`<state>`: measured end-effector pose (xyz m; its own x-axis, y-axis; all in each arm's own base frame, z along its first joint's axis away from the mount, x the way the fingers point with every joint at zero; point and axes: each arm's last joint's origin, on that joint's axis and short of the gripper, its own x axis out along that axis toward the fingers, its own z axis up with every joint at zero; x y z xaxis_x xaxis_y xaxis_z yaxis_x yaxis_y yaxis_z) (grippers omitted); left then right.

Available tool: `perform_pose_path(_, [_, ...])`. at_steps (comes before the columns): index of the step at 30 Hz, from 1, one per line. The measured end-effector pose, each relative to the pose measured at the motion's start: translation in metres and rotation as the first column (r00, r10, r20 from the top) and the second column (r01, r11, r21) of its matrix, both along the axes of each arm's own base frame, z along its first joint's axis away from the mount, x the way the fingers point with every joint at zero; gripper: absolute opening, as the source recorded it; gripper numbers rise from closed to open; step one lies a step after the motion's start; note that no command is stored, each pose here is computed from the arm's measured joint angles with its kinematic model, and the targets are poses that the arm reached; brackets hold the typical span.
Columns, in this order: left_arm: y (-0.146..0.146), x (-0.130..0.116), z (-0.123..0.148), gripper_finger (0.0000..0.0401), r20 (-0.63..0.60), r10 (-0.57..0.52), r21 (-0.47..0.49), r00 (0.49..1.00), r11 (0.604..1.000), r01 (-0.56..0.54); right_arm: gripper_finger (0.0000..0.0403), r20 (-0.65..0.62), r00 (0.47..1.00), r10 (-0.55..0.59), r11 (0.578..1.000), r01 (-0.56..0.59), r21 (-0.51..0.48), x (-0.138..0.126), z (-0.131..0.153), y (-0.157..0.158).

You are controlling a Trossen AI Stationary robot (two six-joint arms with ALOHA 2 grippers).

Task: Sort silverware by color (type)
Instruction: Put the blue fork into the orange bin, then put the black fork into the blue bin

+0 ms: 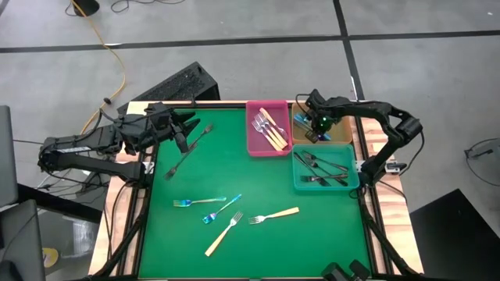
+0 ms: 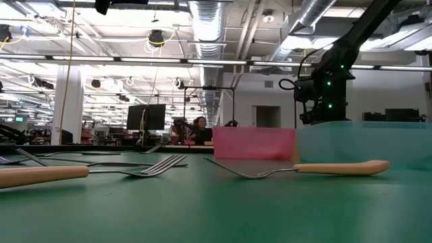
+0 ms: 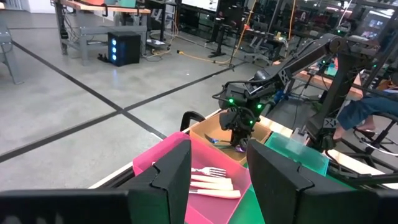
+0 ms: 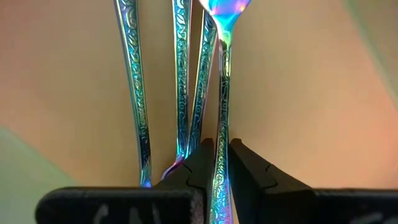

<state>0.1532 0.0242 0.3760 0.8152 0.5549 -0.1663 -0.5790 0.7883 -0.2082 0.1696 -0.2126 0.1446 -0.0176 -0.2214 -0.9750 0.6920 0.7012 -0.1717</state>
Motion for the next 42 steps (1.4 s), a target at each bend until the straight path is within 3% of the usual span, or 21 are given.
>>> perform_pose_path(24, [0.0,0.0,0.0,0.014,0.005,0.004,-0.006,1.0,1.0,-0.004,0.0109,0.014,1.0,-0.007,1.0,0.007,0.014,0.001,0.002,-0.001])
perform_pose_path(42, [0.0,0.0,0.0,0.014,0.008,0.006,-0.009,1.0,1.0,-0.006,0.0109,0.043,0.999,-0.004,1.0,0.004,-0.018,0.015,0.051,-0.022])
